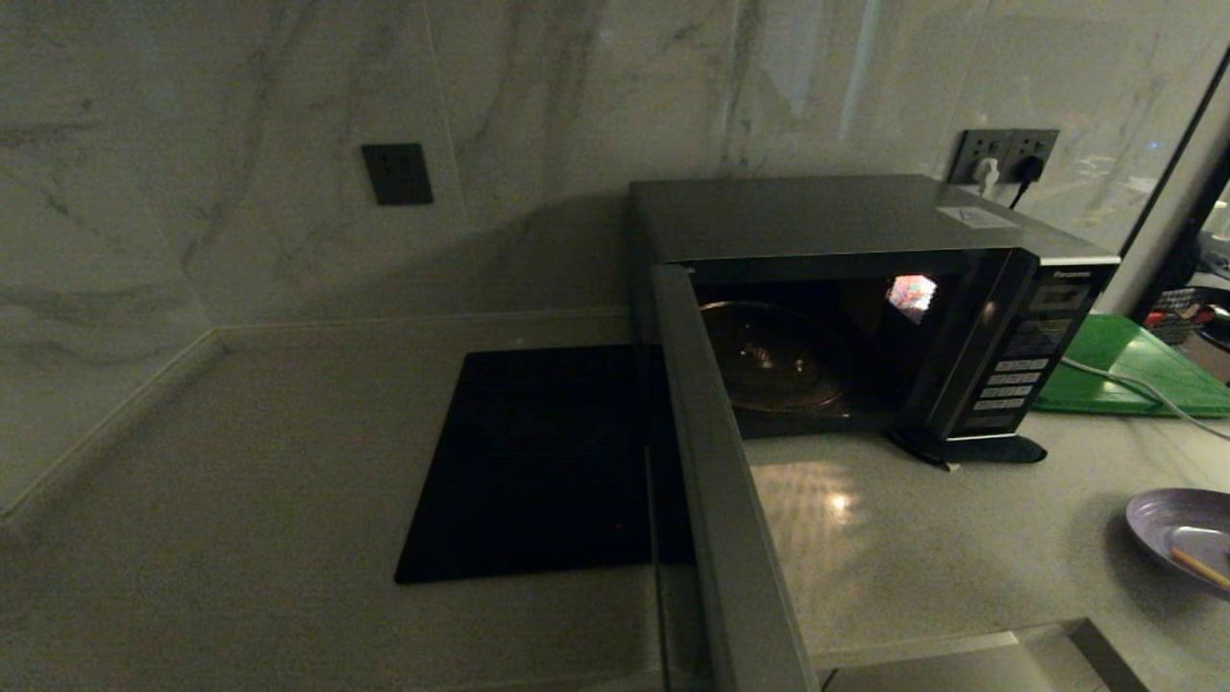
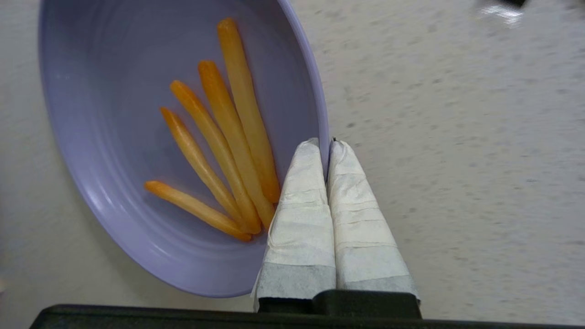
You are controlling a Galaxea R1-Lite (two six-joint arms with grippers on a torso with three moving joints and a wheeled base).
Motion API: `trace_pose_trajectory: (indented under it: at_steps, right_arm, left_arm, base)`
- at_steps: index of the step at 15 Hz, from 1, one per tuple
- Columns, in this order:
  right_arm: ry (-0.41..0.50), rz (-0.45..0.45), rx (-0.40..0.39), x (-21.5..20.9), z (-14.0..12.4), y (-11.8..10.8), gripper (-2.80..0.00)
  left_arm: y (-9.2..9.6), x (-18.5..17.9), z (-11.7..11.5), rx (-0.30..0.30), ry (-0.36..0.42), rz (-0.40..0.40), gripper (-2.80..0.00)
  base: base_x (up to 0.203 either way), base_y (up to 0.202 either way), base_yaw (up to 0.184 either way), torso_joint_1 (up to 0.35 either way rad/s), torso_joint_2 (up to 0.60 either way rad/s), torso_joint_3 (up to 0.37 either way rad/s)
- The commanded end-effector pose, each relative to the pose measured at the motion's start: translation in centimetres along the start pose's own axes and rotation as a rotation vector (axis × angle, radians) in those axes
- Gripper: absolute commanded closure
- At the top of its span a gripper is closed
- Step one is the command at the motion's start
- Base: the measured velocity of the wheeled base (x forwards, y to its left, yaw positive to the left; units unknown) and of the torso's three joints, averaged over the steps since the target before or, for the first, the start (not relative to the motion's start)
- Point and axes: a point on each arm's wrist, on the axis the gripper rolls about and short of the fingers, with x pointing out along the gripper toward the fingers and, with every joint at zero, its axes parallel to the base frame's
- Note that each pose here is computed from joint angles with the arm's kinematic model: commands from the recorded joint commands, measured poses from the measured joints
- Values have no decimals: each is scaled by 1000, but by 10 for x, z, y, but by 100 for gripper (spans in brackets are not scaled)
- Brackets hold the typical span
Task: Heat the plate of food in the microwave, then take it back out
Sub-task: Put the plate in the microwave oven
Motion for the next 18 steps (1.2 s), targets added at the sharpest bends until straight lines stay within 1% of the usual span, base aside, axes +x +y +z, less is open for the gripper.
trace_pose_trajectory:
  at_steps: [1,6,9,11,14,18]
  right_arm:
    - [2,25,21,-4,0,-1,0]
    - [14,61,28,-11,-3,-2,0]
    - [27,105,24,-22,-10,-4,0]
    - [33,164,11,-36,-18,-5,0]
    - [39,253,-51,-59,-33,-3,0]
    - [95,315,-131,-82,-57,5,0]
  left_arm:
    - [0,0,0,-1,-1,2,0]
    - [0,0,0,-1,-1,1,0]
    - [0,0,0,-1,-1,2,0]
    - [0,0,0,-1,-1,1,0]
    - [0,0,0,-1,-1,0,0]
    - [0,0,0,-1,-1,0,0]
  base:
    - [0,0,0,0,0,0]
    - [0,0,0,0,0,0]
    - [0,0,0,0,0,0]
    - [0,0,0,0,0,0]
    - [0,0,0,0,0,0]
    - [0,0,0,0,0,0]
